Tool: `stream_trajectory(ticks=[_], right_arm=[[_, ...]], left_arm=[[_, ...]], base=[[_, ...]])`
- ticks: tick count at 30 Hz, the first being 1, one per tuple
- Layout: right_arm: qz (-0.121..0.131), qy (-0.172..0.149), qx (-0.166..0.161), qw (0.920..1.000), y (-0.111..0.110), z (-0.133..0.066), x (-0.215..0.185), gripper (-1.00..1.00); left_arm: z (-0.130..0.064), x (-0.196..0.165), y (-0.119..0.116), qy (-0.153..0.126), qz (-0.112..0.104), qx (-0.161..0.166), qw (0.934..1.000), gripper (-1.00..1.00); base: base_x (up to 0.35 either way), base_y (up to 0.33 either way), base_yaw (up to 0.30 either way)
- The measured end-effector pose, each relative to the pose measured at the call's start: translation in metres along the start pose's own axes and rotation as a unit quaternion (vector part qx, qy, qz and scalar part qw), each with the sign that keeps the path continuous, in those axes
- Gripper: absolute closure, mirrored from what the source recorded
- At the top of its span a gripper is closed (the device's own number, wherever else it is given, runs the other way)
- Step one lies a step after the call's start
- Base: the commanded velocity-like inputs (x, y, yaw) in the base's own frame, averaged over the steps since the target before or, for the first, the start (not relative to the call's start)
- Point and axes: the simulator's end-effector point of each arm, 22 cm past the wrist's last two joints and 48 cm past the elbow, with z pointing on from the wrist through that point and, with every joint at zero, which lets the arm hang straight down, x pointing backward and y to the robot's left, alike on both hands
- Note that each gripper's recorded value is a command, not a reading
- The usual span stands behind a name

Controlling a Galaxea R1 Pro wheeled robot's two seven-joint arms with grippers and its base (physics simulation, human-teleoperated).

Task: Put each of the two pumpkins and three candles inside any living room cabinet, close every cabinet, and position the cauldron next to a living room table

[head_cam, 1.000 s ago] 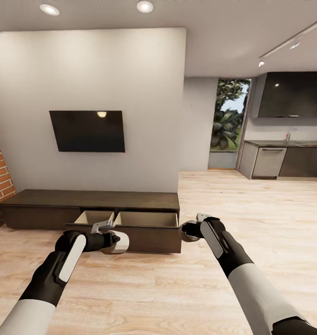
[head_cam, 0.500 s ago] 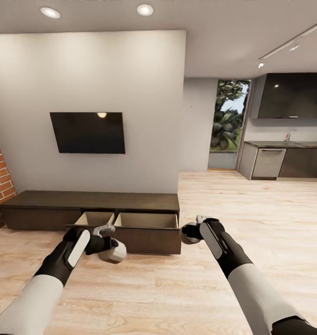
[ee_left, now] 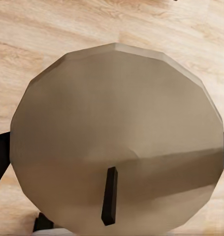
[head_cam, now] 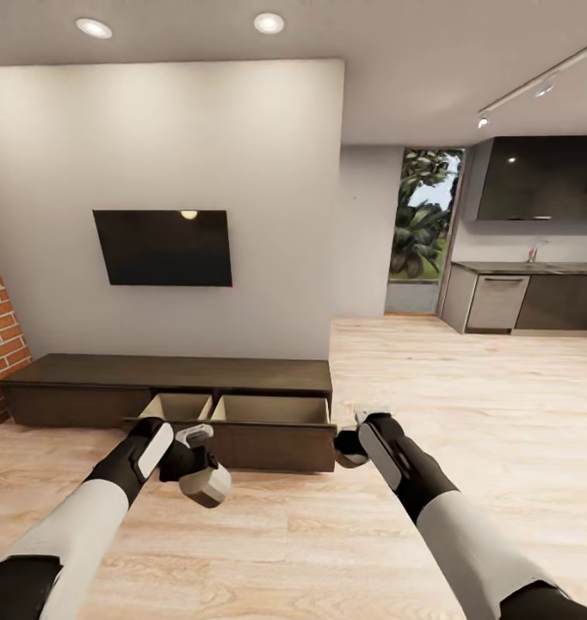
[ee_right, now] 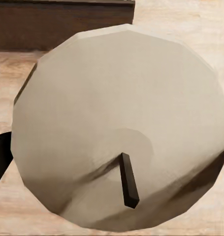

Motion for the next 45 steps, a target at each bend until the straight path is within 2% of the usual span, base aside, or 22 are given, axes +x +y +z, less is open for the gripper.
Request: stream_trajectory(ticks=[3,5,9,11,15,17,23,28,45], right_arm=[[0.004,0.043,0.026,0.9987,-0.015,0.016,0.034,1.00],[0.005,0.050,0.031,0.9982,-0.015,0.016,0.039,1.00],[0.004,0.043,0.032,0.9985,-0.011,0.006,0.012,1.00],[0.005,0.041,0.031,0.9986,-0.010,0.002,-0.001,1.00],[0.000,0.058,0.032,0.9978,-0.010,-0.003,0.001,1.00],[-0.002,0.064,0.031,0.9975,-0.010,-0.005,0.002,1.00],[-0.005,0.071,0.032,0.9969,-0.011,-0.011,0.003,1.00],[-0.006,0.073,0.032,0.9968,-0.010,-0.011,0.004,1.00],[-0.009,0.065,0.033,0.9973,-0.010,-0.012,0.000,1.00]], left_arm=[[-0.003,-0.001,-0.006,0.000,0.003,0.002,1.0000,1.00],[-0.004,0.000,-0.018,0.001,0.007,0.008,0.9999,1.00],[-0.013,-0.009,-0.046,-0.006,0.016,0.020,0.9997,1.00],[-0.023,-0.024,-0.057,-0.018,0.025,0.003,0.9995,1.00],[-0.040,-0.042,-0.084,-0.033,0.034,-0.004,0.9989,1.00],[-0.045,-0.047,-0.090,-0.037,0.040,-0.013,0.9984,1.00],[-0.053,-0.049,-0.096,-0.037,0.041,-0.015,0.9984,1.00],[-0.048,-0.042,-0.093,-0.026,0.039,-0.017,0.9988,1.00],[-0.042,-0.033,-0.081,-0.014,0.038,-0.030,0.9987,1.00]], base=[[0.000,0.000,0.000],[0.000,0.000,0.000],[0.000,0.000,0.000],[0.000,0.000,0.000],[0.000,0.000,0.000],[0.000,0.000,0.000],[0.000,0.000,0.000],[0.026,0.000,0.000],[0.305,0.118,0.000]])
